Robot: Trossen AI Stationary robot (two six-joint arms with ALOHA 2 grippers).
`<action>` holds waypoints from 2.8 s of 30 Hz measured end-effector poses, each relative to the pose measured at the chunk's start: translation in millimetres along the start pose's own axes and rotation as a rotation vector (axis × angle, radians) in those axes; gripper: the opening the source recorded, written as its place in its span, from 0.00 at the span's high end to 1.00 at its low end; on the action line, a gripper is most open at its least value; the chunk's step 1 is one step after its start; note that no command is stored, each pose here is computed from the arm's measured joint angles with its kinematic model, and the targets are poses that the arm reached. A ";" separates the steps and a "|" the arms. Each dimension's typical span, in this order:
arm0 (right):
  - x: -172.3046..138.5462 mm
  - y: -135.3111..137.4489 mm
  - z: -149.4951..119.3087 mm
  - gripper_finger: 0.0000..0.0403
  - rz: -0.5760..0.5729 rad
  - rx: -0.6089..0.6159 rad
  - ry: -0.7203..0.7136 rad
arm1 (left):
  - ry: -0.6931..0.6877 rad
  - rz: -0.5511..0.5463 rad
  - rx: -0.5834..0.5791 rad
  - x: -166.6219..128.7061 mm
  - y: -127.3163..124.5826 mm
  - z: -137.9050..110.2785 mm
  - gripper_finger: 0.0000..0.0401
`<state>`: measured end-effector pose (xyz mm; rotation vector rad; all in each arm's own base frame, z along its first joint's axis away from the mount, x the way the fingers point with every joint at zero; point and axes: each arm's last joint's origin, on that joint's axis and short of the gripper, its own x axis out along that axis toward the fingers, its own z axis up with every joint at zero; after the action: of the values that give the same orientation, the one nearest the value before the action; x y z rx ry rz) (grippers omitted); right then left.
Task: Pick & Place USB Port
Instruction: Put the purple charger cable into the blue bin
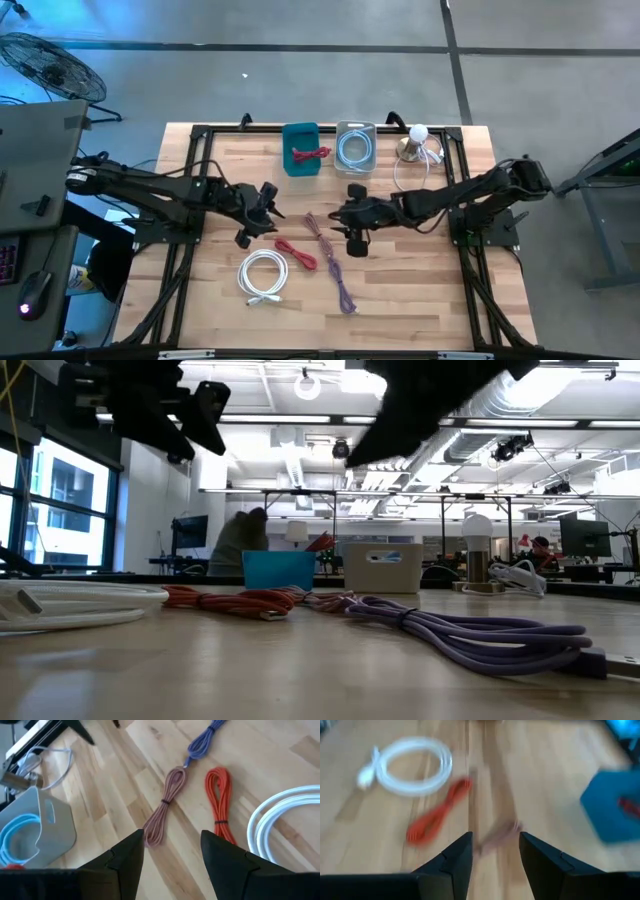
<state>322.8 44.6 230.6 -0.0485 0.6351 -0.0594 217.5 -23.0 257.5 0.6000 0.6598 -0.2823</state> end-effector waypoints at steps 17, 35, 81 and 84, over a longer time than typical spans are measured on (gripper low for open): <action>-7.7 61.1 -27.8 0.62 0.152 0.156 0.201 | 0.018 0.016 -0.005 0.0 0.6 -1.2 0.53; 29.8 89.3 -50.5 0.62 0.229 0.304 0.257 | 0.007 0.022 -0.008 0.0 1.3 -0.1 0.53; 60.2 106.3 -76.0 0.62 0.174 0.421 0.273 | -0.021 0.059 -0.034 -0.2 4.2 3.1 0.53; 60.2 106.2 -75.9 0.62 0.171 0.429 0.273 | -0.021 0.060 -0.034 -0.2 4.2 3.1 0.53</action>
<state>330.4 144.2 127.1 0.4344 0.8849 -0.0366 220.6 -21.5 261.3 0.5824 0.6241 -0.2213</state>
